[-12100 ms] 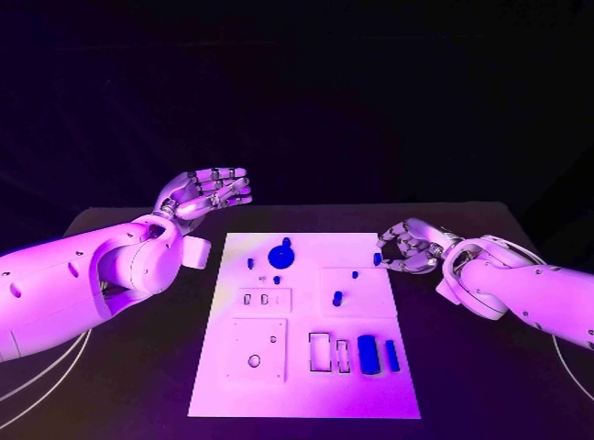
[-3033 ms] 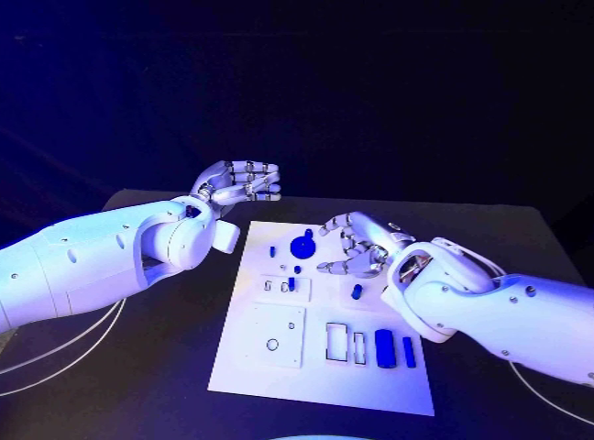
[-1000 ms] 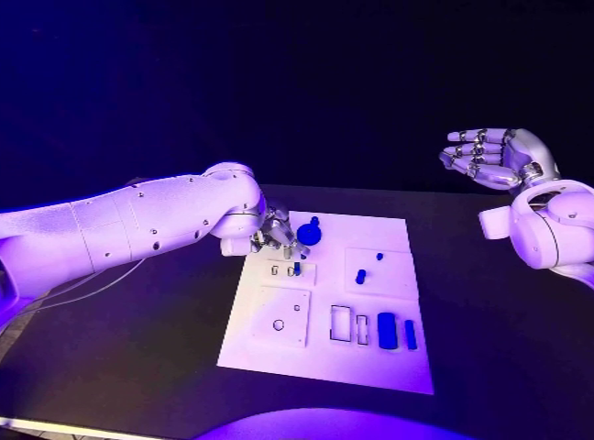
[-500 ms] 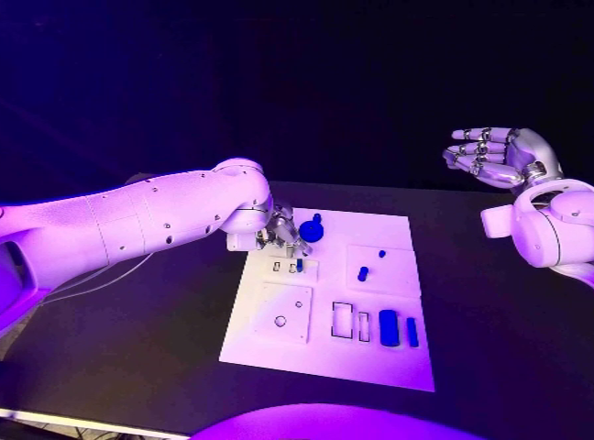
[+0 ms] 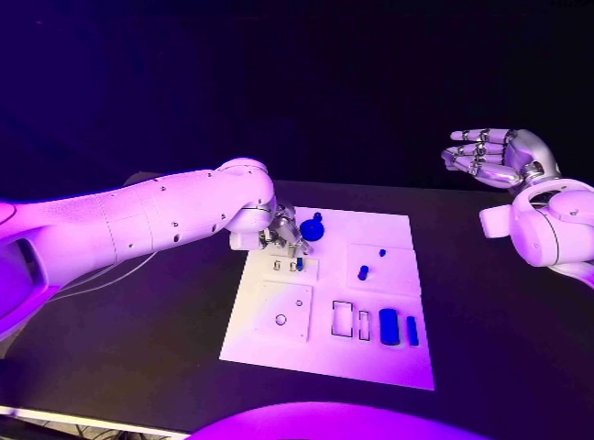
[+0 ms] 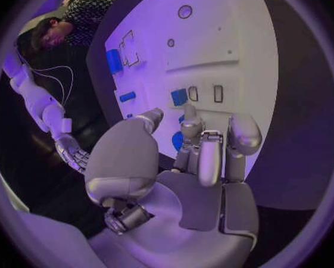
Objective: Assemble the parts on the task board
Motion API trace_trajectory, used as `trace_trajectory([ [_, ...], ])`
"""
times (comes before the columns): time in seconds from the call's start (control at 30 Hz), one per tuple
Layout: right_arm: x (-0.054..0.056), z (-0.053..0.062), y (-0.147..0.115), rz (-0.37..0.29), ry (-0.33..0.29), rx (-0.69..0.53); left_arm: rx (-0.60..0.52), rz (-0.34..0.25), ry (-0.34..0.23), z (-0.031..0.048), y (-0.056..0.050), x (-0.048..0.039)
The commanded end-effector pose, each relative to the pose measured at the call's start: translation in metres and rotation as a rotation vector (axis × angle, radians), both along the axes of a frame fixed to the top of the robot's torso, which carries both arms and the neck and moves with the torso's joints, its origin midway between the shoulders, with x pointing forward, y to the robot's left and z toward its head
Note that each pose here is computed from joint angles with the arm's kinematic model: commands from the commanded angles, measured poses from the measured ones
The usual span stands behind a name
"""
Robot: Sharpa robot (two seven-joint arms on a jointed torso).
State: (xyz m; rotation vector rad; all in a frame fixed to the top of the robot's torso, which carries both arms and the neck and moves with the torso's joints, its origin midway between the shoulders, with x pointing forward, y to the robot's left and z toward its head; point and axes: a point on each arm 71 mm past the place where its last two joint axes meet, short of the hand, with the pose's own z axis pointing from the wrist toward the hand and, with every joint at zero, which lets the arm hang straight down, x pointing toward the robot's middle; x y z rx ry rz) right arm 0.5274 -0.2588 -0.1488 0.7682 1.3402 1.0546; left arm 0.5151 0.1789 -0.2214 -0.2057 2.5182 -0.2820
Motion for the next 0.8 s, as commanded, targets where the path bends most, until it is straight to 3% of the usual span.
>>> trace_trajectory([
  [0.03,0.0000,-0.0014,0.0017,0.019,0.014,0.001,0.004,-0.015,0.026,-0.0017,-0.0009,-0.0007],
  [0.8,0.0005,-0.0040,0.0050,0.026,0.024,-0.001,-0.005,-0.026,0.072,-0.0102,-0.0029,-0.0011],
])
